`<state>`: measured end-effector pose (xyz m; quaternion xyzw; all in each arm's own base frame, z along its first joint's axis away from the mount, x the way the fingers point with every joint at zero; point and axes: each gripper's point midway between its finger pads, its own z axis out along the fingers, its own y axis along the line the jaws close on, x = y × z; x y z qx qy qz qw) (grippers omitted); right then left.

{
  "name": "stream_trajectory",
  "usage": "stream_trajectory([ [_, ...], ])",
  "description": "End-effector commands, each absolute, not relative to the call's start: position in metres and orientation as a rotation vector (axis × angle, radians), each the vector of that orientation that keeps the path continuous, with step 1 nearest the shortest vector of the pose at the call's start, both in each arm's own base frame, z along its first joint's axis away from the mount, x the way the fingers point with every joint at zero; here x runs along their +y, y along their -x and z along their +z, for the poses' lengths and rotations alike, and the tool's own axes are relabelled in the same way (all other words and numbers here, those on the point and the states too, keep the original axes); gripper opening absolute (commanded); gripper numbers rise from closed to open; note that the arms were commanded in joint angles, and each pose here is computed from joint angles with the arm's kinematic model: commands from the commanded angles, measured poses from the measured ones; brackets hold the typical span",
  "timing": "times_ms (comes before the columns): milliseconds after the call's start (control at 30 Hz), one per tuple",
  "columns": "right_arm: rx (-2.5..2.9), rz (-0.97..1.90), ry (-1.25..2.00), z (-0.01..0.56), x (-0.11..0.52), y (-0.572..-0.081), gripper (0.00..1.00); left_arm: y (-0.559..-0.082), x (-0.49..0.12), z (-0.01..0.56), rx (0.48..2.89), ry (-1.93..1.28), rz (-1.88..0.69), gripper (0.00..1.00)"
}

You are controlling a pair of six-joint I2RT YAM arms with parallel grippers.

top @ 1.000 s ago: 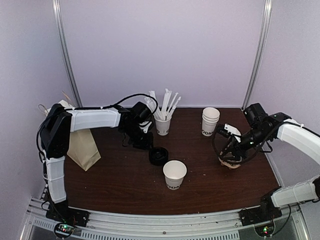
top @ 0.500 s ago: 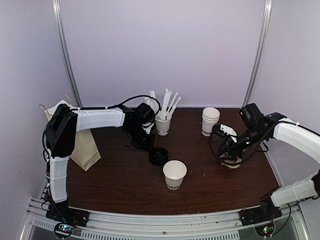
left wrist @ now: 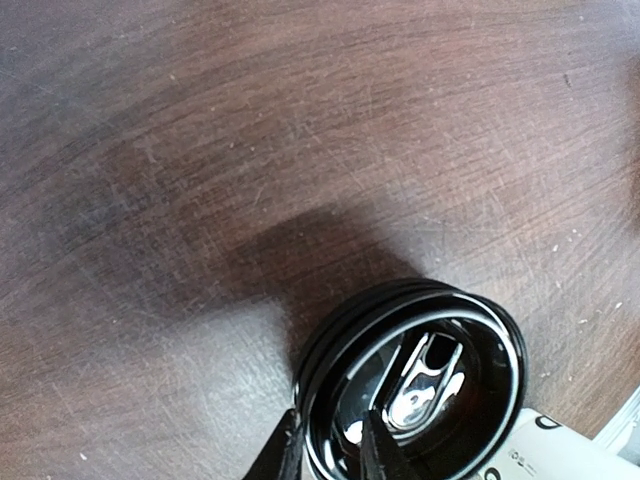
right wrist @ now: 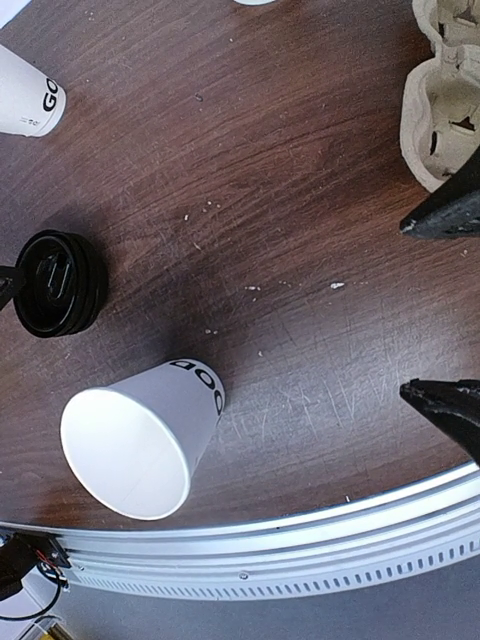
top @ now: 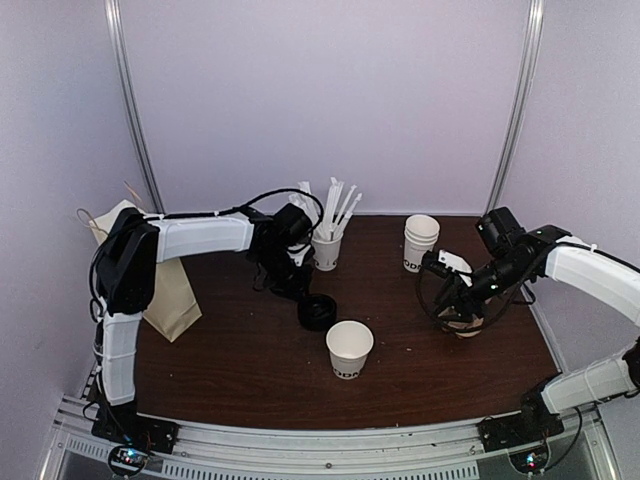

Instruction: Pack the takeout coffee

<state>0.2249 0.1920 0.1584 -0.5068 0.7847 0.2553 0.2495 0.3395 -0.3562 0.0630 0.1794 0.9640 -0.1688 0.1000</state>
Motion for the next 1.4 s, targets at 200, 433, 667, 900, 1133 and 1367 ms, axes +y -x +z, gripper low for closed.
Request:
stream_trajectory([
  [200, 2.119, 0.665, 1.395, 0.158, 0.193, -0.228, 0.48, -0.337, -0.36, 0.057, 2.865, -0.586, -0.479, 0.15],
  [433, 2.122, 0.664, 1.395, 0.157, 0.192, -0.228, 0.48, -0.337, -0.353, 0.078, 2.823, -0.609, -0.438, 0.14],
  [667, 2.128, 0.664, 1.395, 0.155, 0.192, -0.229, 0.48, -0.34, -0.341, 0.096, 2.784, -0.637, -0.371, 0.08],
  [900, 2.133, 0.666, 1.395, 0.154, 0.192, -0.228, 0.48, -0.35, -0.327, 0.104, 2.766, -0.612, -0.354, 0.09],
  [1133, 2.128, 0.673, 1.395, 0.156, 0.193, -0.228, 0.48, -0.349, -0.321, 0.137, 2.663, -0.704, -0.419, 0.08],
  [1367, 2.072, 0.789, 1.394, 0.196, 0.218, -0.231, 0.48, -0.321, -0.352, 0.194, 2.445, -0.789, -0.802, 0.09],
])
